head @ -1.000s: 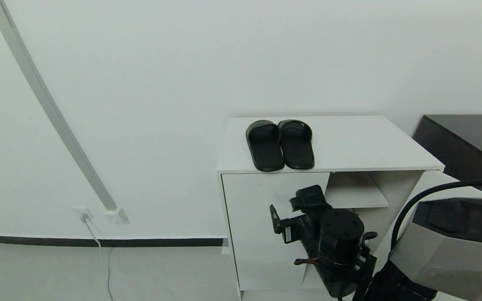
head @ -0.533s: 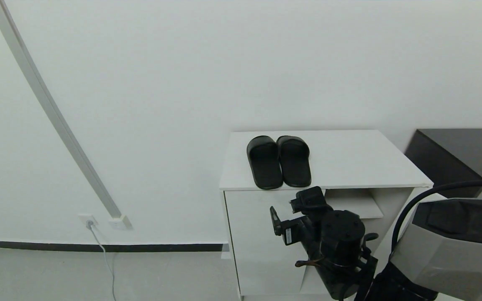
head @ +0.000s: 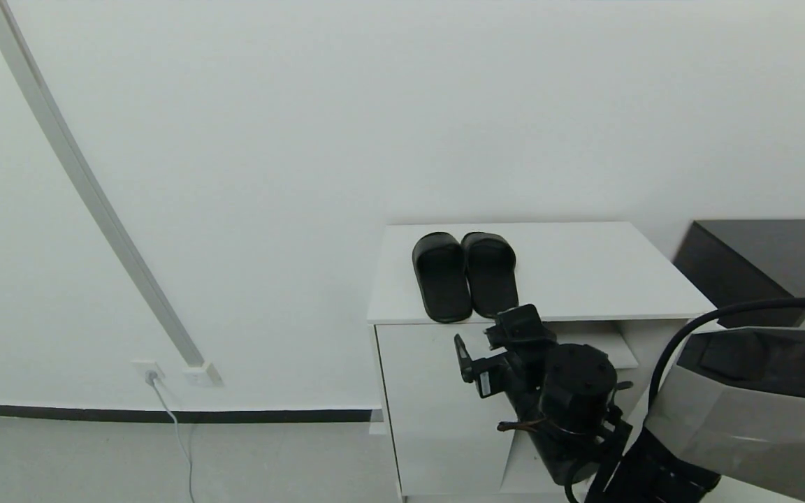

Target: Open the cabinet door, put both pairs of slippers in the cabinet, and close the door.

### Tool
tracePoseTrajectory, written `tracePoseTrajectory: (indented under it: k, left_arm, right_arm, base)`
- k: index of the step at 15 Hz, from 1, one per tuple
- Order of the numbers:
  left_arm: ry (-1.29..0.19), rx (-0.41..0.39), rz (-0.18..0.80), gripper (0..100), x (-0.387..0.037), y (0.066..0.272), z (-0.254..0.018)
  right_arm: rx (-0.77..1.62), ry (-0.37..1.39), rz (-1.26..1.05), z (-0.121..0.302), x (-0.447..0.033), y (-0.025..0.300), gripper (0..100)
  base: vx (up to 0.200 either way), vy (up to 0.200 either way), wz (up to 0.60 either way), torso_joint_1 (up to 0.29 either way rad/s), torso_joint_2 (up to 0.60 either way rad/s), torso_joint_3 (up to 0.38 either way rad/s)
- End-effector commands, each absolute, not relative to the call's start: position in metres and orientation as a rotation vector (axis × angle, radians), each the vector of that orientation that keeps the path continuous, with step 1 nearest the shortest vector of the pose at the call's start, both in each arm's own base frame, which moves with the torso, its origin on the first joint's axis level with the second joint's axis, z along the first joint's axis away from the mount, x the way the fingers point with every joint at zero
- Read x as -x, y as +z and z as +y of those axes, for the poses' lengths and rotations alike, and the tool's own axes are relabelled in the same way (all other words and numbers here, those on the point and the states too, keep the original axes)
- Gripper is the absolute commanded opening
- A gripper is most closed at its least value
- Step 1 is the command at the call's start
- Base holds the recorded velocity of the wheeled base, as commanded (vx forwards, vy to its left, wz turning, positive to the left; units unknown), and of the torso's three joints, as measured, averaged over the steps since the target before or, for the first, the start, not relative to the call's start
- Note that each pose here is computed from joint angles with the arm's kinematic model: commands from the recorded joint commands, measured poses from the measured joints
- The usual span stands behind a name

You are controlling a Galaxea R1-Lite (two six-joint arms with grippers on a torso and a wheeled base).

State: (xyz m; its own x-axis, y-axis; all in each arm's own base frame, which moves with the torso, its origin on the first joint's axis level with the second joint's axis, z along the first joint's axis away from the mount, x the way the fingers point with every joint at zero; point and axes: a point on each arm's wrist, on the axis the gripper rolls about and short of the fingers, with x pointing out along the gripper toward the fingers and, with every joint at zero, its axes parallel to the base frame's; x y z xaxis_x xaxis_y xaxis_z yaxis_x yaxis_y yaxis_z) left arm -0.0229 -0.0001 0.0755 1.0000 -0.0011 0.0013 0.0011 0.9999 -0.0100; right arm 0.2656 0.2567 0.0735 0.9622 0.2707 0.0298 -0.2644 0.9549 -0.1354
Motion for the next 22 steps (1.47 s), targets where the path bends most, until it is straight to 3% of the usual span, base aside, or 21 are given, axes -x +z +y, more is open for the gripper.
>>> tracePoseTrajectory:
  k: [1, 5, 8, 17, 22]
  left_arm:
    - [-0.002, 0.008, 0.000, 0, 0.023, 0.075, 0.000]
    - [-0.002, 0.006, 0.000, 0, 0.023, 0.075, 0.000]
    - [-0.002, 0.008, 0.000, 0, 0.023, 0.075, 0.000]
    - [0.000, 0.009, -0.002, 0, 0.023, 0.076, 0.000]
    - [0.000, 0.012, 0.000, 0, 0.023, 0.075, 0.000]
  right_arm:
    - [0.122, 0.258, -0.036, 0.263, -0.279, 0.097, 100]
    - [0.023, 0.254, 0.062, 0.276, -0.283, 0.161, 100]
    - [-0.051, 0.229, 0.170, 0.283, -0.284, 0.178, 100]
    - [-0.056, 0.184, 0.291, 0.278, -0.282, 0.147, 100]
    - [-0.045, 0.167, 0.262, 0.287, -0.308, 0.121, 100]
  base:
    - [0.000, 0.000, 0.00, 0.000, 0.00, 0.000]
    - [0.000, 0.000, 0.00, 0.000, 0.00, 0.000]
    - [0.000, 0.000, 0.00, 0.000, 0.00, 0.000]
    - [0.178, 0.000, 0.00, 0.002, 0.00, 0.002]
    - [0.000, 0.000, 0.00, 0.000, 0.00, 0.000]
